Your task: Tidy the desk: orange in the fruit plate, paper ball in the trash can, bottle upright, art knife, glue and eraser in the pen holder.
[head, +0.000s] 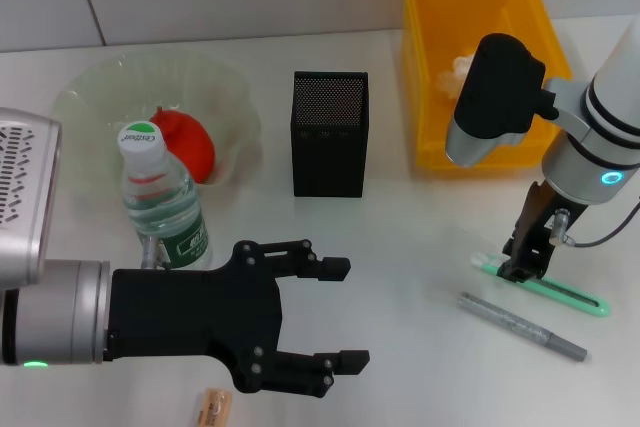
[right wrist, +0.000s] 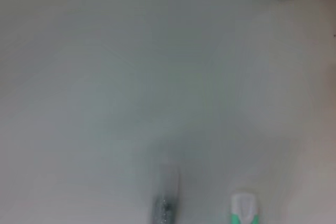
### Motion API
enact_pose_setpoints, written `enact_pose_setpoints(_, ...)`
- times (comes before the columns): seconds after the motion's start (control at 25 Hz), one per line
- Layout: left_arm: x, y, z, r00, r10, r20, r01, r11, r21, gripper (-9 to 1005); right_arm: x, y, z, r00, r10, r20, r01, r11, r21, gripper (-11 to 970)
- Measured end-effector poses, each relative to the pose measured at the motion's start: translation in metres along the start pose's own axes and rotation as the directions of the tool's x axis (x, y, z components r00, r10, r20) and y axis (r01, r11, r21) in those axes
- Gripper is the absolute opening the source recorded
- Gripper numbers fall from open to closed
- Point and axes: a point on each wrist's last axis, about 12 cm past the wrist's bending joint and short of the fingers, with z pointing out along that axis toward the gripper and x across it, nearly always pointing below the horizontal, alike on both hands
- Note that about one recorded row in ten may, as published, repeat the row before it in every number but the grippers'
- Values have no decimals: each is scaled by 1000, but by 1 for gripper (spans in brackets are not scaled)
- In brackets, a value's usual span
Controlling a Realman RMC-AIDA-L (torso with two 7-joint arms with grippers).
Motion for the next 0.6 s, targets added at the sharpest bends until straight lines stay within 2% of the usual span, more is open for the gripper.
enact_pose_setpoints(0.24,0,0,0,1000,0,0,0,1000,0,813,1,1,1,1000,4,3,-4,1000,-4,150)
enact_pose_setpoints(0.6,0,0,0,1000,1,1,-1,1000,0,813,1,1,2,1000,6,2,-6,1000,-8,110)
